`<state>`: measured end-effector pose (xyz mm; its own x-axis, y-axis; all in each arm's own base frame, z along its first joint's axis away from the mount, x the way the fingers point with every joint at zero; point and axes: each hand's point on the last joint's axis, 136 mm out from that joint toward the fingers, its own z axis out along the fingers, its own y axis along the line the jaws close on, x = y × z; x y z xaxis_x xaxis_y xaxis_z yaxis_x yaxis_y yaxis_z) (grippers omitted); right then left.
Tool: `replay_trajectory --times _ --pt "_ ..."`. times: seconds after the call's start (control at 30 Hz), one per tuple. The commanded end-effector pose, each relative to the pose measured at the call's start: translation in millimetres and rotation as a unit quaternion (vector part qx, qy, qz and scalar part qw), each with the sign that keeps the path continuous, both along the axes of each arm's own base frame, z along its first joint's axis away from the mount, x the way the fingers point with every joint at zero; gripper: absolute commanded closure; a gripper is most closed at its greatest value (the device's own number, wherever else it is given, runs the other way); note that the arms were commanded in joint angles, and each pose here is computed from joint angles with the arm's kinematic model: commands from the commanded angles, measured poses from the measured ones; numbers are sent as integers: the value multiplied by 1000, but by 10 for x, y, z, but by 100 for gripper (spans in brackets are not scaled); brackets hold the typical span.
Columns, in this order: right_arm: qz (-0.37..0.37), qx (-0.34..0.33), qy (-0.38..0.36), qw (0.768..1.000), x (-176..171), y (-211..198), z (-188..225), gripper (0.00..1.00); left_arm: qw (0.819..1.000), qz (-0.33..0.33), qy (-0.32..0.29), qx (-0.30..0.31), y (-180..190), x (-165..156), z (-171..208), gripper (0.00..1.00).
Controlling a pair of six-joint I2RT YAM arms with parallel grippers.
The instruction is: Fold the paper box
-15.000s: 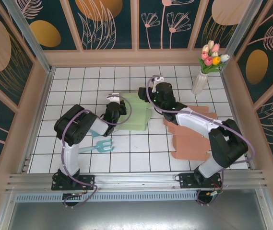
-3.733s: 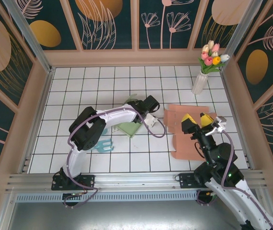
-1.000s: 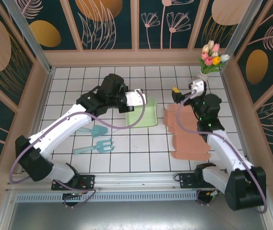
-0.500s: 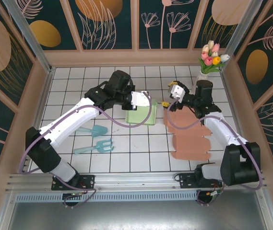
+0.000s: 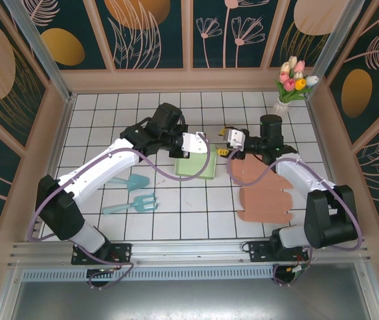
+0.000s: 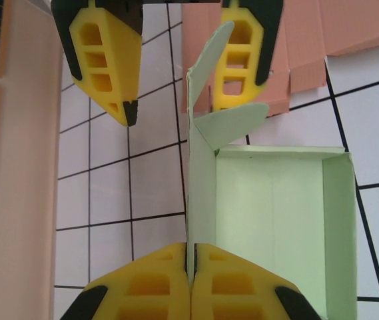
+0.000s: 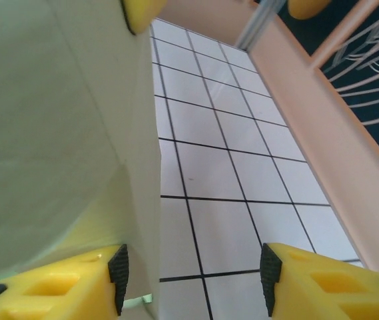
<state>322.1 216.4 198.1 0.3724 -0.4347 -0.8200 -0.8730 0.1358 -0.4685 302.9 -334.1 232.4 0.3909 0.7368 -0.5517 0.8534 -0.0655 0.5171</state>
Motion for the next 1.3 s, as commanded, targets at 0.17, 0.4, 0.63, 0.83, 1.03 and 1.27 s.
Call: replay_trajectory --times 0.17,0.4,0.63,0.83,1.03,1.27 --pt "84 15 8 996 -202 210 47 48 999 -24 -17 -31 -52 -57 107 100" --pt "102 9 29 994 -284 242 -4 47 999 0 -37 -11 13 51 24 100" --pt "109 3 53 993 -345 232 -31 46 999 6 -43 -6 43 69 23 100" --pt "95 -12 63 993 -316 182 -69 44 999 14 -45 9 103 69 -28 100" --pt "108 -7 75 991 -375 225 -73 44 999 14 -51 4 106 66 -9 100" --pt "111 -7 80 991 -368 264 -118 49 999 -1 -42 -17 50 1 59 100"
